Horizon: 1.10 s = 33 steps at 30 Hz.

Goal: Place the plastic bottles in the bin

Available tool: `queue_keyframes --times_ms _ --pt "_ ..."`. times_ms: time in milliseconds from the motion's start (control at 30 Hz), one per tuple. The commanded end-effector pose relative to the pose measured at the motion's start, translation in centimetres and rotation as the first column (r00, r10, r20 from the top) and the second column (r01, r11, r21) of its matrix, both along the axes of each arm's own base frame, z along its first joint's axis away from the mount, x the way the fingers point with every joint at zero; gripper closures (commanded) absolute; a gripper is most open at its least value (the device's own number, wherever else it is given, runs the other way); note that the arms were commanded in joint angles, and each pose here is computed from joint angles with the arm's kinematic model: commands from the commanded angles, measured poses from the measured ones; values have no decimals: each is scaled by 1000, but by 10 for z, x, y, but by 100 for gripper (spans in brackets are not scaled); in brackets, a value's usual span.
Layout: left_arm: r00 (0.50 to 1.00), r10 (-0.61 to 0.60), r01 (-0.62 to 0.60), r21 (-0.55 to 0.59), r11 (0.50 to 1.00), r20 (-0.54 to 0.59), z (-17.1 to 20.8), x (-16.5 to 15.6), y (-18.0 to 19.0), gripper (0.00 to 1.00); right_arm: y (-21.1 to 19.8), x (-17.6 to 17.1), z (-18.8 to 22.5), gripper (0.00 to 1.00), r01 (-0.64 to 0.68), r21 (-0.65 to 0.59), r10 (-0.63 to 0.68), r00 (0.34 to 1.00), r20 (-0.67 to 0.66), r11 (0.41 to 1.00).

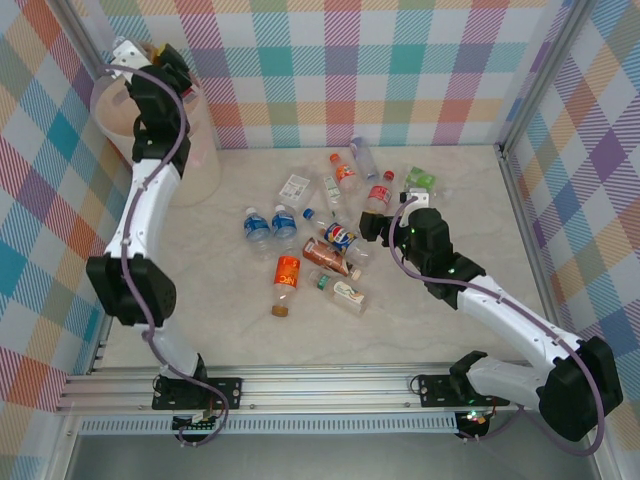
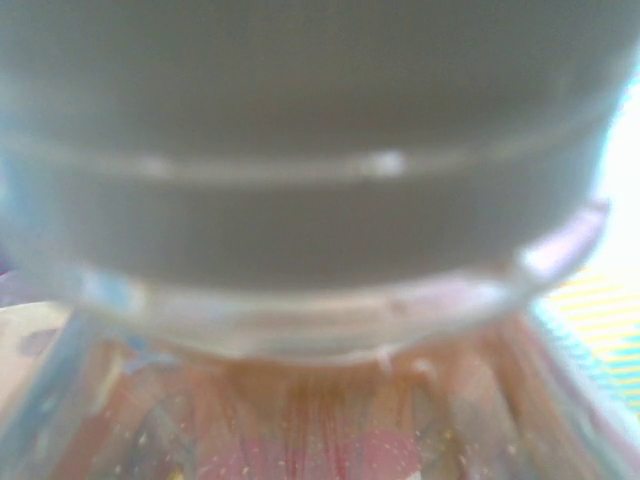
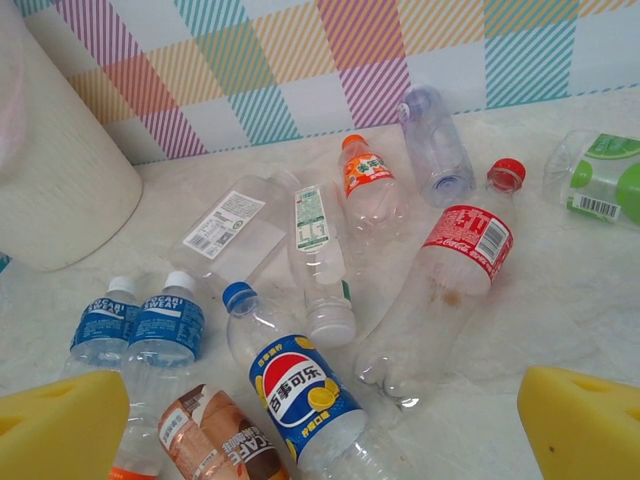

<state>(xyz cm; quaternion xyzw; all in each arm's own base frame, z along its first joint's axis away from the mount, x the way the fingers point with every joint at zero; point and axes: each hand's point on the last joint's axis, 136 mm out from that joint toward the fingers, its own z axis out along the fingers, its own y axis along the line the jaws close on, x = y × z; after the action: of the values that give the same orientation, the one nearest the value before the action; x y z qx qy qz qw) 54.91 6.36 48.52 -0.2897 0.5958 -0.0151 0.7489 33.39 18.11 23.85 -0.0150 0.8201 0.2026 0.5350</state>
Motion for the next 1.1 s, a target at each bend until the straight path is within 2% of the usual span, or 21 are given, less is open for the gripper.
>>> queue_keyframes --times_ms 0,133,267,533,800,933,1067 --pt "997 50 -49 24 999 -66 -13 15 25 43 -4 1 17 0 31 23 -31 999 30 999" --pt "986 58 -47 70 996 -154 -36 41 41 43 -9 0 15 0 47 9 -47 999 25 999" --pt "965 28 -10 68 998 -262 -63 61 45 43 -11 0 12 0 58 0 -58 998 17 998" --pt "947 -86 79 -37 996 -309 -93 73 31 43 -8 3 9 0 55 -4 -55 999 0 999" --pt "901 -178 78 -255 964 -397 -120 44 16 46 -6 3 3 0 44 -17 -45 999 -17 999" --pt "888 -204 81 -295 952 -412 -131 28 8 46 -3 4 2 0 28 -17 -29 999 -24 999" --pt "874 -224 82 -324 943 -431 -146 25 5 35 1 5 -1 0 15 -18 -16 999 -35 1000"
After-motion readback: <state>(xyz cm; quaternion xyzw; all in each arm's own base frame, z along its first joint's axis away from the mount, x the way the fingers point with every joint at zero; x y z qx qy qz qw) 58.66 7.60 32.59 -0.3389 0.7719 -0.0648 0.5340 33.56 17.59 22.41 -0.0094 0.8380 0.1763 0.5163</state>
